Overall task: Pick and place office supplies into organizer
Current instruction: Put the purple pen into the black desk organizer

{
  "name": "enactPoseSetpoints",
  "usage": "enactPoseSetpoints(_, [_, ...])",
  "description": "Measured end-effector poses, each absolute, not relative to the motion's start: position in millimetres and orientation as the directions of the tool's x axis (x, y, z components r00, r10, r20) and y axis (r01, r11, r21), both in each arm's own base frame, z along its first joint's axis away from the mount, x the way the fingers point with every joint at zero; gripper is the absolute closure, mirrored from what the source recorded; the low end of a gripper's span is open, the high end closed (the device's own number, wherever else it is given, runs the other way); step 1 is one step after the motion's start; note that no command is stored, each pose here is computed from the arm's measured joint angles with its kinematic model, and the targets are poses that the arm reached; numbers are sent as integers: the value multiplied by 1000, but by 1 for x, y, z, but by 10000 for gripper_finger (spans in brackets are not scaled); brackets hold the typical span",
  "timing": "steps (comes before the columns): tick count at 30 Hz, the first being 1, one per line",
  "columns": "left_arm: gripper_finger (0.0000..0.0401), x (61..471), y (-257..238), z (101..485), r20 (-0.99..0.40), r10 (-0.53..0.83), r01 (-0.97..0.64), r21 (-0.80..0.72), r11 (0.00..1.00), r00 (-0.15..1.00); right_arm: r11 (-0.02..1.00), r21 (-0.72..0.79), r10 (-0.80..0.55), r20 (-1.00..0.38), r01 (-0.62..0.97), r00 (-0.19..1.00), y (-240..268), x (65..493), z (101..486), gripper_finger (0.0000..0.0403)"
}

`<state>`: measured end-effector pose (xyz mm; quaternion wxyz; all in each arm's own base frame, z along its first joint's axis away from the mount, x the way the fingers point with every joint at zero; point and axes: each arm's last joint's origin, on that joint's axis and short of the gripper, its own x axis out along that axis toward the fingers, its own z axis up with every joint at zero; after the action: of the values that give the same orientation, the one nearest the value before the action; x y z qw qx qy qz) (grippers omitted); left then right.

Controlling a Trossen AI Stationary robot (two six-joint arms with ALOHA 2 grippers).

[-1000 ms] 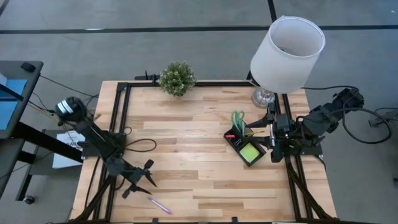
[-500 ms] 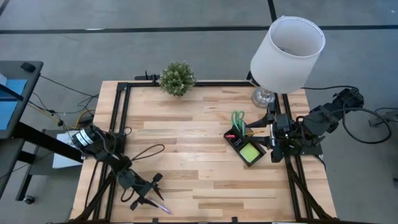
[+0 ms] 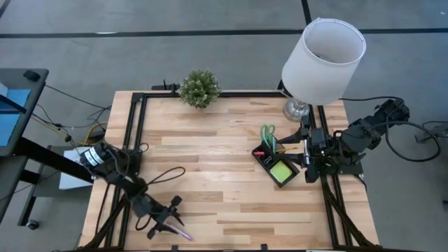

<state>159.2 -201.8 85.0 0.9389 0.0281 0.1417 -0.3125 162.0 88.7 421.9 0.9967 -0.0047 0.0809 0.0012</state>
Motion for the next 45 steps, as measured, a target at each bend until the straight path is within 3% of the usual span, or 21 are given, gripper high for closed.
enactPoseSetpoints(19, [242, 153, -209, 75, -305, -515, 527, -49, 848, 801, 1000, -9, 2, -161, -3, 987, 89, 162, 422, 228])
enactPoseSetpoints(25, [242, 158, -219, 66, -253, -521, 525, -55, 849, 815, 1000, -9, 2, -161, -3, 987, 89, 162, 422, 228])
enactPoseSetpoints(33, [242, 157, -221, 55, -312, -555, 562, -78, 824, 771, 1000, -9, 1, -161, -3, 987, 89, 162, 422, 228])
enactPoseSetpoints(45, [250, 158, -221, 46, -410, -489, 522, -34, 852, 770, 1000, -9, 1, -161, -3, 987, 89, 162, 422, 228])
